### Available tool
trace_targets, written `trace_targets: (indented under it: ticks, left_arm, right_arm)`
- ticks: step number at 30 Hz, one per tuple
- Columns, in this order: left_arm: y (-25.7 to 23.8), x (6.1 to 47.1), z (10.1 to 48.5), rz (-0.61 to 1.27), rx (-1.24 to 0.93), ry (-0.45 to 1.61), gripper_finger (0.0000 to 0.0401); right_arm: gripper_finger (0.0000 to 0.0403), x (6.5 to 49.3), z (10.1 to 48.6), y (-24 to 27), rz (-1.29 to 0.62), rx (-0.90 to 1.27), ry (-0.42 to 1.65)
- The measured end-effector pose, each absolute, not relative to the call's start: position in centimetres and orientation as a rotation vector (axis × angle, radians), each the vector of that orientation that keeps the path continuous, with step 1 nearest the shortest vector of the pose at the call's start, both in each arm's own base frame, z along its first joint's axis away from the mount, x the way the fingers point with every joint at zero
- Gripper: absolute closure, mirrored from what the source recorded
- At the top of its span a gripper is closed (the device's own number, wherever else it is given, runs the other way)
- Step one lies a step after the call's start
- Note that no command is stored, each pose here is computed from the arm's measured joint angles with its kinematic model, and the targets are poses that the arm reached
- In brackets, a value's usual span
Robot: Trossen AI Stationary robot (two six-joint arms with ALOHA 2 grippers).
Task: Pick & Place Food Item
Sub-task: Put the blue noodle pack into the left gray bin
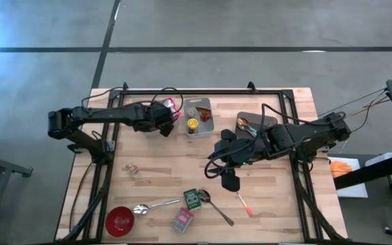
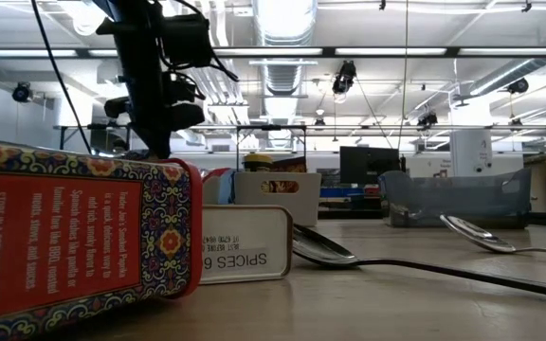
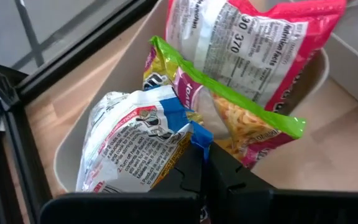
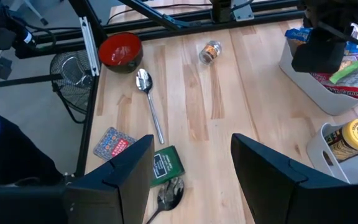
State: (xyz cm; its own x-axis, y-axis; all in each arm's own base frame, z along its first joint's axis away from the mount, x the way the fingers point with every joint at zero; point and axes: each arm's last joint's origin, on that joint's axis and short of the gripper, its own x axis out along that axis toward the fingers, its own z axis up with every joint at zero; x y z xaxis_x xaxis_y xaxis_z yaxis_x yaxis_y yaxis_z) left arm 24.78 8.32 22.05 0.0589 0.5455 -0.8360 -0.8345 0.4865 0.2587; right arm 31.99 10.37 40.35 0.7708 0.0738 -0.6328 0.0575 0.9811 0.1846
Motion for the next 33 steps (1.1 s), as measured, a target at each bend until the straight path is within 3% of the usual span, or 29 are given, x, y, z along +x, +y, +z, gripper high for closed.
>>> trace_targets:
  ticks: [6,17,23,28,33]
  left_arm:
    - [8.3,24.8,22.0,1.068,-0.330,1.083,0.0384]
    - [8.3,24.6,22.5,1.057,-0.323,1.085,0.0230]
    - [8.2,24.1,26.1,1.002,-0.297,0.982,0.0180]
    - [7.9,22.0,28.5,1.000,-0.297,0.969,0.0197]
    - [7.8,19.4,28.6,1.085,-0.386,1.079,0.0284]
  right_arm:
    - [0.0191,32.0,40.3,10.4,0.006,0.201,0.691]
    - [0.0191,32.0,40.3,10.4,0.003,0.210,0.692]
    - [0.0191,32.0,40.3,10.4,0.006,0.203,0.693]
    - [0.0191,32.0,40.1,10.4,0.004,0.198,0.701]
    - [0.0191,32.0,40.0,10.4,0.004,0.197,0.703]
